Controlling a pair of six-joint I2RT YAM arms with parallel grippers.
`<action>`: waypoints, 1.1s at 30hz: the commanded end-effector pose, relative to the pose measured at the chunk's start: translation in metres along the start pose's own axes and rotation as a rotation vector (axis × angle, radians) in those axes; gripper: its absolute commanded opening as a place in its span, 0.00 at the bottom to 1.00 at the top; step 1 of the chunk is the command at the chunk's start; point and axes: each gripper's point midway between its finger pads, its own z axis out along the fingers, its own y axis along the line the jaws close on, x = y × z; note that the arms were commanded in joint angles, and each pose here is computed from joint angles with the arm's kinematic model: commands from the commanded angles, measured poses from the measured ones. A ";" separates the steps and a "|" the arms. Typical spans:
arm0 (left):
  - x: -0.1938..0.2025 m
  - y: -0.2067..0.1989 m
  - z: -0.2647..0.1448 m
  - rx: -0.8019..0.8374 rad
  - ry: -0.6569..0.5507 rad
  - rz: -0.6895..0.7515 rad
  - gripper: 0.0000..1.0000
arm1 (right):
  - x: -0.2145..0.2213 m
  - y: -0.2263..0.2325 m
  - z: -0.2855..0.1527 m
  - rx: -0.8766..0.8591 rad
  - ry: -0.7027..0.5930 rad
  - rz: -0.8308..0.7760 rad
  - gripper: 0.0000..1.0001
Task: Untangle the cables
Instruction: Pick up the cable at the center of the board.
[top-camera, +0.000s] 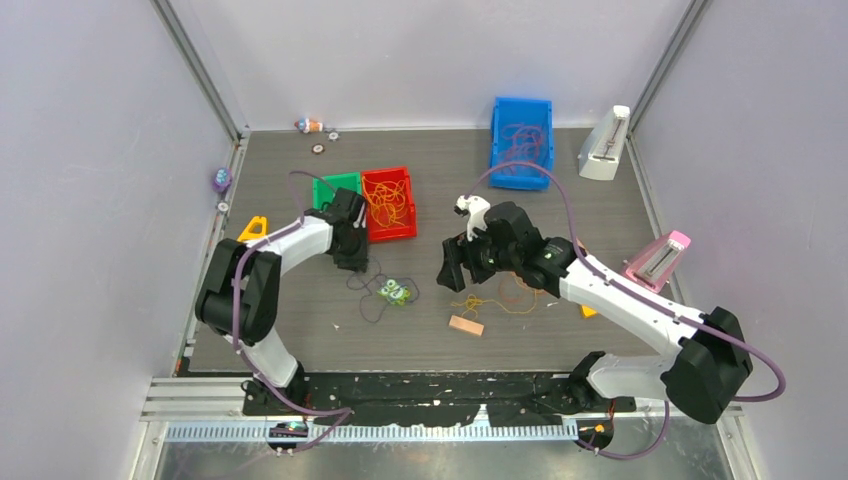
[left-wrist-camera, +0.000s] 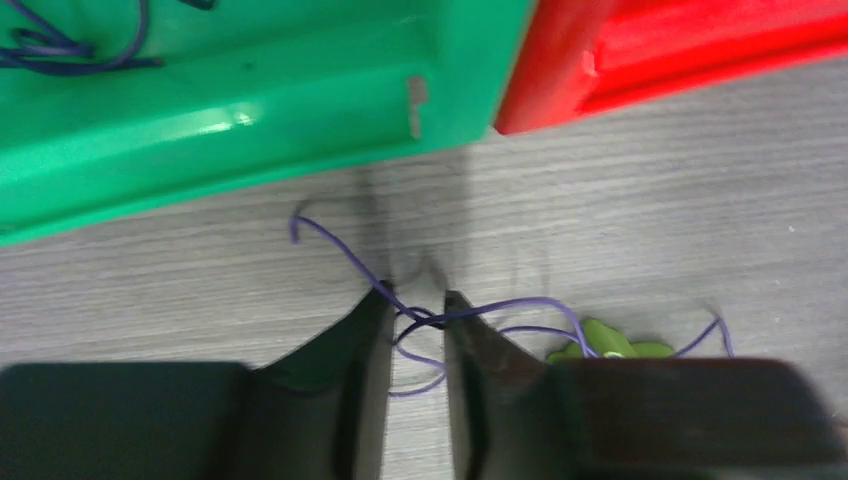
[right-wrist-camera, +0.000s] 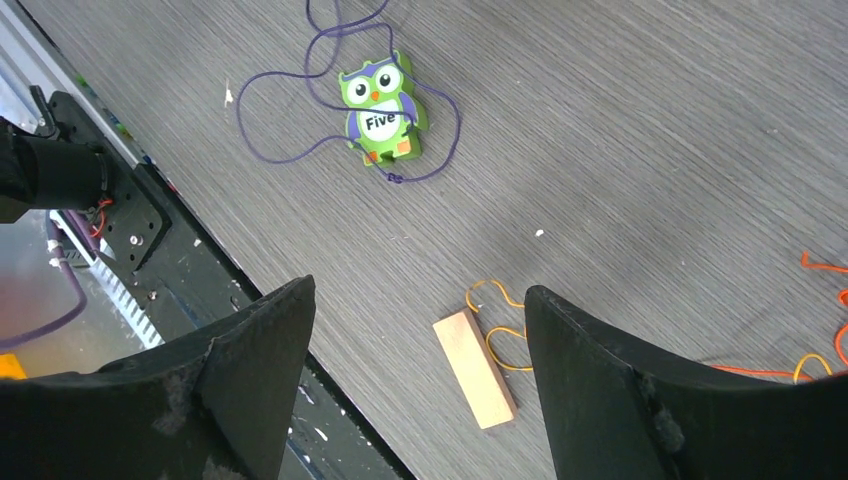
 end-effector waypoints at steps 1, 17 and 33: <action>0.014 -0.003 0.011 0.057 0.093 -0.031 0.18 | -0.017 0.008 -0.015 -0.014 -0.086 -0.022 0.81; -0.028 -0.004 -0.115 0.115 -0.269 -0.026 0.00 | -0.015 0.006 -0.018 -0.010 -0.093 -0.037 0.75; -0.093 0.049 -0.233 -0.188 -0.527 -0.005 0.00 | -0.016 -0.023 -0.042 0.167 -0.188 -0.010 0.79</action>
